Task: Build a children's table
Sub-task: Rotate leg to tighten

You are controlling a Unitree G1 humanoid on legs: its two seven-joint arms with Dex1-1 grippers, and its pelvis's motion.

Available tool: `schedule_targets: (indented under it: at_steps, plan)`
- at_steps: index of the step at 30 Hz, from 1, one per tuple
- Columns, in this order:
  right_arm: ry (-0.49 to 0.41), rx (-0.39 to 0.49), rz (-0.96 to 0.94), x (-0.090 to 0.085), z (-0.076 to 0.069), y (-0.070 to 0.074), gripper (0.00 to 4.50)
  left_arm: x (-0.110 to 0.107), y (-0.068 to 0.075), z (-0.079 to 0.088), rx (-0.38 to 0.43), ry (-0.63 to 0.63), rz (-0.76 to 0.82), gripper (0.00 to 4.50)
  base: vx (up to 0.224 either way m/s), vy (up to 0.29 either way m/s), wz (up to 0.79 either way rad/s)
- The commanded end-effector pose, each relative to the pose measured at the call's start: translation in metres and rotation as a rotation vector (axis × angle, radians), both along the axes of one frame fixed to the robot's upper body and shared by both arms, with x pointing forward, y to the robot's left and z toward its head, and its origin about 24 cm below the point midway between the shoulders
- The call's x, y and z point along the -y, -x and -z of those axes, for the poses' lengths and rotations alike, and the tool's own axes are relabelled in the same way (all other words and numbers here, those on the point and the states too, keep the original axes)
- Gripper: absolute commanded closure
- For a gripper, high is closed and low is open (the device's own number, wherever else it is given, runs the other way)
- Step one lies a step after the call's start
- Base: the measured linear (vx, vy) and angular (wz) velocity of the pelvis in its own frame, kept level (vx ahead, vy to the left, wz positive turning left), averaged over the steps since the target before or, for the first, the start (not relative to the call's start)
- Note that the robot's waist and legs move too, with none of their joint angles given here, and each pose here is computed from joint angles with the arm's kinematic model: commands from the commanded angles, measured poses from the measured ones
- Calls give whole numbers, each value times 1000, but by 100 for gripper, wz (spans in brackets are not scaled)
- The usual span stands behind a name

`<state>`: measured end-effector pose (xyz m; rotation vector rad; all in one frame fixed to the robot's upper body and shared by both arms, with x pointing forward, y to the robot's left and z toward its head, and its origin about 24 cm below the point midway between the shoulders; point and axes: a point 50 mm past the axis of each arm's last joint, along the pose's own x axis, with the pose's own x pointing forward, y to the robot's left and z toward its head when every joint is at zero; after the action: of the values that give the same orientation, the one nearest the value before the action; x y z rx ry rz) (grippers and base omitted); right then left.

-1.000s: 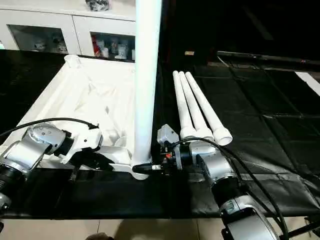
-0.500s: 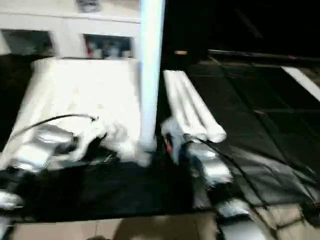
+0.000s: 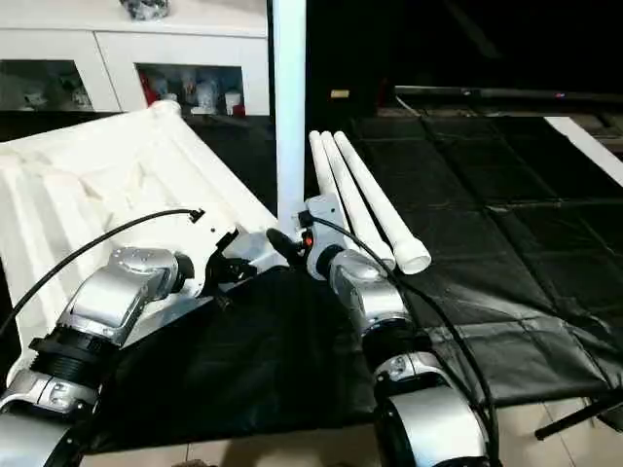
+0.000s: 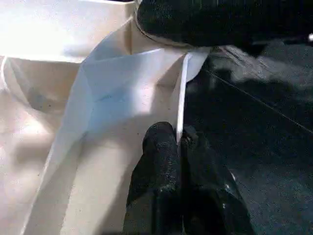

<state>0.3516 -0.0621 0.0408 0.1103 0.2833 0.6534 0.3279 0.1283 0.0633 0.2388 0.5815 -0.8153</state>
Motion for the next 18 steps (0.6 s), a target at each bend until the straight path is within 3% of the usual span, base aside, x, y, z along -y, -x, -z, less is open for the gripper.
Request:
schedule_targets:
  at_steps: [1,7,15,18]
  plan:
    - [-17,-62,-140,-28,14,16,63,10,-3,-22,123,53,62,450,0,0,0]
    - [-55,85,-226,7,3,16,22,-12,7,-17,117,-6,201,450,0,0,0]
    - [-39,157,-500,42,-11,27,4,-38,18,-12,69,-31,390,450,0,0,0]
    - [-23,155,-557,46,-12,30,4,-41,19,-11,60,-37,426,450,0,0,0]
